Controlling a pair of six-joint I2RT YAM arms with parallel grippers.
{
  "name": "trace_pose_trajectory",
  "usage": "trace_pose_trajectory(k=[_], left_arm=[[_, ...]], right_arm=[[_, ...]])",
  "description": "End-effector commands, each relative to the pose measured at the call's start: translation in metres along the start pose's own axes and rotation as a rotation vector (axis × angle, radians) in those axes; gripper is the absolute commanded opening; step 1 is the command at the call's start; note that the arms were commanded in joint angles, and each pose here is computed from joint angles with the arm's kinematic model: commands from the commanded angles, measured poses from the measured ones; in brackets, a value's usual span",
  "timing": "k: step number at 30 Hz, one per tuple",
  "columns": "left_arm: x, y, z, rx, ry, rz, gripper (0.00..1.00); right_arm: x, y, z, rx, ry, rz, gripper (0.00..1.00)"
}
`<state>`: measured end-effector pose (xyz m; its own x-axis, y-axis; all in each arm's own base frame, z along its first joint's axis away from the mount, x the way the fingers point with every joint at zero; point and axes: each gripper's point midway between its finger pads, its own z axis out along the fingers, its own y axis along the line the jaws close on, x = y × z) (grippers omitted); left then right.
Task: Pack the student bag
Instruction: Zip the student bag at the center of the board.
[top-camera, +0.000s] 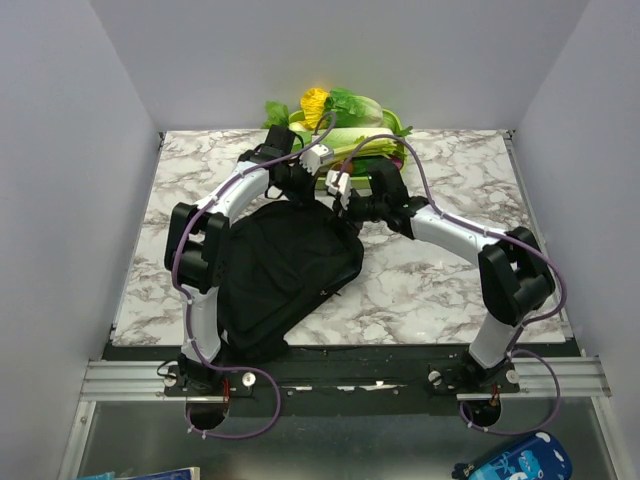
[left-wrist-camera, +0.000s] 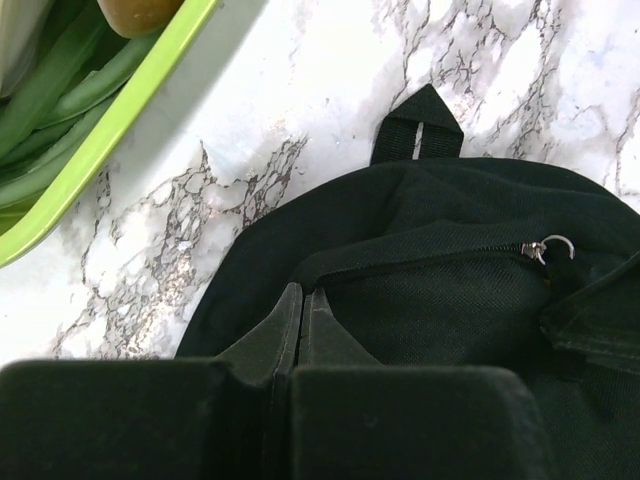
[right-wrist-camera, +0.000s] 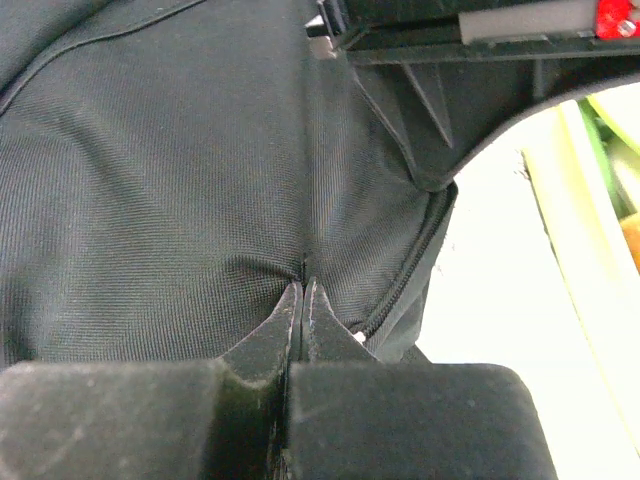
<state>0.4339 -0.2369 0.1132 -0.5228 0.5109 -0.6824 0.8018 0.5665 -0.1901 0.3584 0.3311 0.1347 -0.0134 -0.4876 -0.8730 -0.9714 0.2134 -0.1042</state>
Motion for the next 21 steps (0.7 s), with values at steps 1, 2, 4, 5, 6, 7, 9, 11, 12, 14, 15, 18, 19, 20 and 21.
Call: trace_pose_trajectory(k=[1, 2, 4, 5, 6, 7, 9, 11, 12, 14, 15, 18, 19, 20, 21], left_arm=[[0.013, 0.021, -0.005, -0.064, 0.02, -0.023, 0.0], [0.014, 0.022, -0.005, -0.064, 0.022, -0.025, 0.0], [0.016, 0.022, -0.006, -0.056, 0.022, -0.027, 0.0], [0.018, 0.021, -0.006, -0.05, 0.025, -0.025, 0.0], [0.018, 0.019, -0.007, -0.043, 0.025, -0.027, 0.0], [0.019, 0.017, -0.007, -0.032, 0.026, -0.029, 0.0], [0.019, 0.012, -0.008, -0.009, 0.027, -0.03, 0.0], [0.02, 0.01, -0.008, 0.005, 0.028, -0.026, 0.0], [0.02, 0.008, -0.008, 0.009, 0.031, -0.025, 0.0], [0.022, 0.007, -0.008, 0.015, 0.038, -0.022, 0.0], [0.024, 0.005, -0.007, 0.024, 0.044, -0.025, 0.0], [0.023, 0.002, -0.008, 0.033, 0.043, -0.019, 0.0], [0.021, 0.001, -0.008, 0.037, 0.039, -0.017, 0.0], [0.021, 0.0, -0.008, 0.04, 0.04, -0.017, 0.0], [0.022, -0.001, -0.008, 0.044, 0.042, -0.016, 0.0]], right_arm=[[-0.004, -0.022, -0.025, 0.186, -0.037, 0.049, 0.01], [-0.005, -0.023, -0.026, 0.199, -0.048, 0.05, 0.01], [-0.004, -0.021, -0.029, 0.193, -0.053, 0.062, 0.01], [-0.001, -0.02, -0.029, 0.192, -0.048, 0.069, 0.01], [0.002, -0.019, -0.029, 0.187, -0.046, 0.074, 0.01], [0.002, -0.019, -0.029, 0.184, -0.049, 0.081, 0.01], [0.002, -0.02, -0.03, 0.172, -0.057, 0.088, 0.01], [0.002, -0.023, -0.032, 0.162, -0.071, 0.106, 0.01], [-0.002, -0.026, -0.032, 0.16, -0.081, 0.105, 0.01], [-0.004, -0.032, -0.033, 0.163, -0.097, 0.114, 0.01], [-0.005, -0.034, -0.031, 0.156, -0.101, 0.115, 0.01], [-0.017, -0.045, -0.031, 0.173, -0.138, 0.109, 0.01], [-0.023, -0.049, -0.032, 0.179, -0.154, 0.109, 0.01], [-0.028, -0.048, -0.032, 0.166, -0.172, 0.109, 0.01], [-0.031, -0.049, -0.033, 0.163, -0.182, 0.109, 0.01]])
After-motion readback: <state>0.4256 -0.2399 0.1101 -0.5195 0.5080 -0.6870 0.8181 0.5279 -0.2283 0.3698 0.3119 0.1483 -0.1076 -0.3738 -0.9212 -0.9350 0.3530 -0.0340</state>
